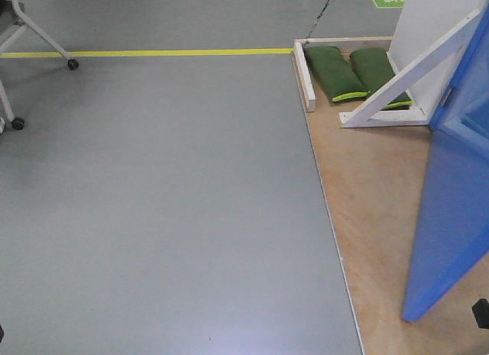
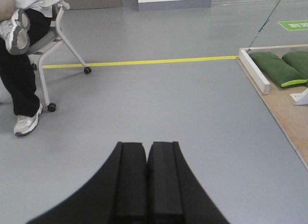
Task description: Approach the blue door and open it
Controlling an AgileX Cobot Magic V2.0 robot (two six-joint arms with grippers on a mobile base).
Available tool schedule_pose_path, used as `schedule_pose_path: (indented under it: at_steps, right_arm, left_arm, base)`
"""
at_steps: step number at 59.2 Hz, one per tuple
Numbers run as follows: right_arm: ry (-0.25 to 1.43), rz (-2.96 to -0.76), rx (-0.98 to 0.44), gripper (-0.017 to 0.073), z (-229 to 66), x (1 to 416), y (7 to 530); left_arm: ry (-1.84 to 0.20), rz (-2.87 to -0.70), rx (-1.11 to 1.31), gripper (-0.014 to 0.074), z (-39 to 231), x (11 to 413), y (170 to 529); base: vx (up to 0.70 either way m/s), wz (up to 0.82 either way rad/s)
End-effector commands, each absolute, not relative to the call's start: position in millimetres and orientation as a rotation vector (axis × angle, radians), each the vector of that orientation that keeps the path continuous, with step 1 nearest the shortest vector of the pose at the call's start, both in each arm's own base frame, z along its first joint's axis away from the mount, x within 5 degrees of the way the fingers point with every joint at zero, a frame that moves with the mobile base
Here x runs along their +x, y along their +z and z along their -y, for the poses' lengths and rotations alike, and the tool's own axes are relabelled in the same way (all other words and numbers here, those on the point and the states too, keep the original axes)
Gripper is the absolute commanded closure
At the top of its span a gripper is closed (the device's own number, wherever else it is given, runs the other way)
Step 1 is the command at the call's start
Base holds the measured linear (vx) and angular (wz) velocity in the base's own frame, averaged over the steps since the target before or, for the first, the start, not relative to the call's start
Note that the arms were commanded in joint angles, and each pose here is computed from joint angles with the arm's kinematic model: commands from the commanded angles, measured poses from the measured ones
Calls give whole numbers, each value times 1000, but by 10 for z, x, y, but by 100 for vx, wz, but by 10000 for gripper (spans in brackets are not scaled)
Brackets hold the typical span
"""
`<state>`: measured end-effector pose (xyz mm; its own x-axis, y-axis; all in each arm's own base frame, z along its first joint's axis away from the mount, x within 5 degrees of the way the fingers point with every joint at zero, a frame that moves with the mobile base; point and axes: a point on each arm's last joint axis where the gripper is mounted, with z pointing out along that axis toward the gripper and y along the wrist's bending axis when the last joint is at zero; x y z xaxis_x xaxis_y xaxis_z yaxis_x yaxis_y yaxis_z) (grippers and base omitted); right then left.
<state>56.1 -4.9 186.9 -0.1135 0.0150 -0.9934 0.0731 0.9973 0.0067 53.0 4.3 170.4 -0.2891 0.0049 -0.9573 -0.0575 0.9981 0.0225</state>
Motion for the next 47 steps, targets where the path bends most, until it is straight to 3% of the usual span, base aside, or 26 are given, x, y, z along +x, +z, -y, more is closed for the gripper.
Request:
schedule_pose_path:
  at_steps: [1, 47]
  right_arm:
    - [-57, -1604, 38, 564, 40, 563, 1916]
    - [-57, -1604, 38, 564, 40, 563, 1916]
  left_arm:
    - [55, -1735, -34, 523, -38, 530, 1890]
    - [55, -1735, -34, 523, -38, 530, 1890]
  base:
    - [43, -3]
    - [31, -1]
